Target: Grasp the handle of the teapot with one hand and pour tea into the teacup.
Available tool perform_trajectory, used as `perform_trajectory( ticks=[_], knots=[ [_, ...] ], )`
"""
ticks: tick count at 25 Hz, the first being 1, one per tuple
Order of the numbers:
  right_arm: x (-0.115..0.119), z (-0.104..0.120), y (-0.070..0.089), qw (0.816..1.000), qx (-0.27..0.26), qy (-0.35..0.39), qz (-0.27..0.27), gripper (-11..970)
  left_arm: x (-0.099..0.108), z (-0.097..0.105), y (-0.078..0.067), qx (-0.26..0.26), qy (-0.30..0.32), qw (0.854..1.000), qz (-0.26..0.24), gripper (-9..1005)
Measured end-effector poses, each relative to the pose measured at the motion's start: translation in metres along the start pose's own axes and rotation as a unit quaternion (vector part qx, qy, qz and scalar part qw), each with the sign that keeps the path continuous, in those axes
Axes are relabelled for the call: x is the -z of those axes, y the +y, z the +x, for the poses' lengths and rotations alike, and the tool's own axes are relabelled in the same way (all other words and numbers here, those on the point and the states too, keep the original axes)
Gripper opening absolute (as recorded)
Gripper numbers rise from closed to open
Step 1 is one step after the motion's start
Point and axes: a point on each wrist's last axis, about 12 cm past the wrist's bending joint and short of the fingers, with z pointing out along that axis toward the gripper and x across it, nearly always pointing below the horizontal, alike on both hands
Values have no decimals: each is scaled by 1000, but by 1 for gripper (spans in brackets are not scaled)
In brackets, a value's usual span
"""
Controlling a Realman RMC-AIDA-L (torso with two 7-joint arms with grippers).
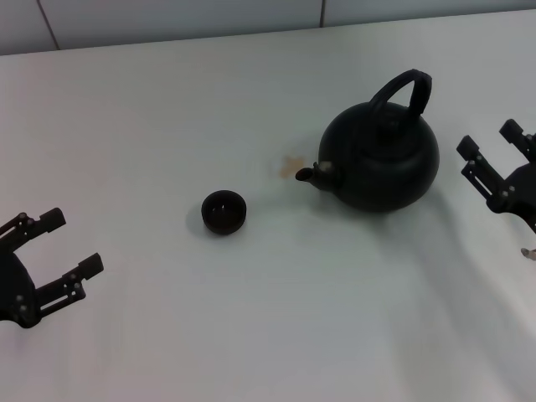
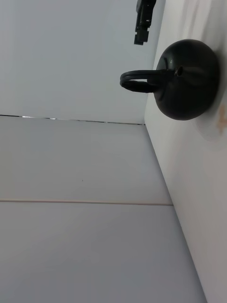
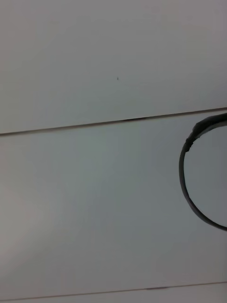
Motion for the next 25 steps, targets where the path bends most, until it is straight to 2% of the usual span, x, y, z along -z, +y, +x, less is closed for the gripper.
perform_trajectory(
  ticks=[3, 6, 7, 8, 10, 12, 13, 14, 20, 21, 22, 23, 25],
  knots=[
    [-1, -1, 1, 1000, 2, -1, -14, 695, 0, 0, 0, 0, 0, 1000, 1, 813],
    [-6, -6, 3, 997, 19, 4, -76, 695, -1, -1, 1, 0, 0, 1000, 2, 813],
    [-10, -12, 1, 989, 29, 24, -144, 695, -1, -2, 1, -2, -1, 1000, 6, 813],
    [-10, -12, 1, 989, 29, 24, -144, 695, -3, -3, 2, -4, 0, 1000, 9, 813],
    [-16, -19, -2, 975, 27, 54, -212, 695, -3, -3, 3, -5, 0, 1000, 10, 813],
    [-27, -31, -5, 948, 24, 105, -299, 695, -5, -5, 4, -8, 1, 1000, 13, 813],
    [-27, -31, -5, 948, 24, 105, -299, 695, -6, -6, 5, -9, 1, 1000, 14, 813],
    [-33, -35, -6, 936, 27, 125, -328, 695, -8, -7, 7, -9, 2, 1000, 16, 813],
    [-42, -42, -9, 927, 52, 133, -348, 695, -11, -12, 12, -8, 4, 1000, 24, 813],
    [-44, -45, -10, 923, 61, 139, -355, 695, -14, -16, 17, -13, 14, 999, 35, 813],
    [-50, -50, -12, 910, 78, 161, -373, 695, -18, -25, 26, -19, 35, 998, 56, 813],
    [-50, -50, -12, 910, 78, 161, -373, 695, -18, -25, 26, -19, 35, 998, 56, 813],
    [-60, -58, -14, 894, 91, 195, -393, 695, -24, -37, 38, -25, 70, 994, 83, 813]
  ],
)
